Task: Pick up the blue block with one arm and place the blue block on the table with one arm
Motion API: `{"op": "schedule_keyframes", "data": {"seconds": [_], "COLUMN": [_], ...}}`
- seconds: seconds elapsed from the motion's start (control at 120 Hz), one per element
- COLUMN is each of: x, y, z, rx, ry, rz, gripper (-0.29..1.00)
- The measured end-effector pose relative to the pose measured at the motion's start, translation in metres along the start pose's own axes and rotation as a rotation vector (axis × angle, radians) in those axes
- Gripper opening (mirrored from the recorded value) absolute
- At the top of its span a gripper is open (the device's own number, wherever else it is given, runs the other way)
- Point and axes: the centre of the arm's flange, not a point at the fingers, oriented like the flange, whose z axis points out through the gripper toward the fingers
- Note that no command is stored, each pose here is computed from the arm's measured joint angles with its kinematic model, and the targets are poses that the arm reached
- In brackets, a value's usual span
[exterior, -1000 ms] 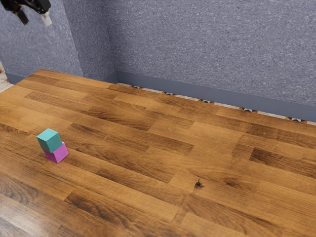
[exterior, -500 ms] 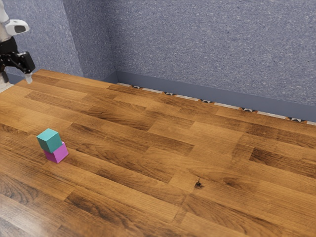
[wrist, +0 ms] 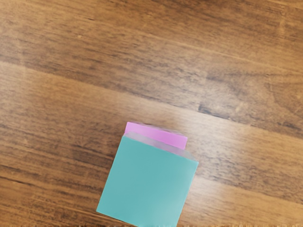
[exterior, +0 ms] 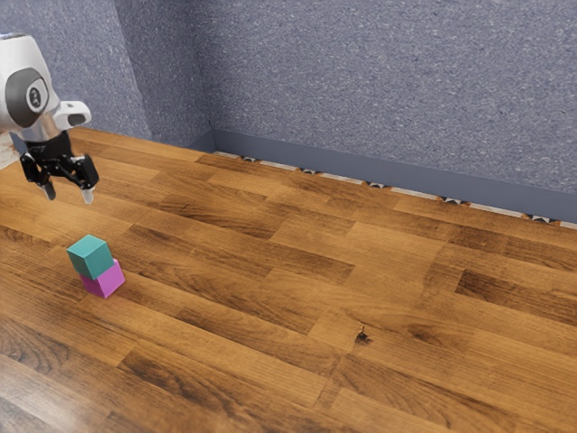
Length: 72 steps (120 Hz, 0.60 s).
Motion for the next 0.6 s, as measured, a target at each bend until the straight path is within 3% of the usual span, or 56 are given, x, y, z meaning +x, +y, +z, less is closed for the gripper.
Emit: {"op": "schedule_keyframes", "data": {"seconds": [0.15,0.6], "x": [-0.01,-0.014], "y": [0.009,0.013], "z": [0.041,0.091], "rx": [-0.005,0.091], "ry": [-0.028,0.018], "rz": [0.073,0.329], "gripper": [0.68,0.68]}}
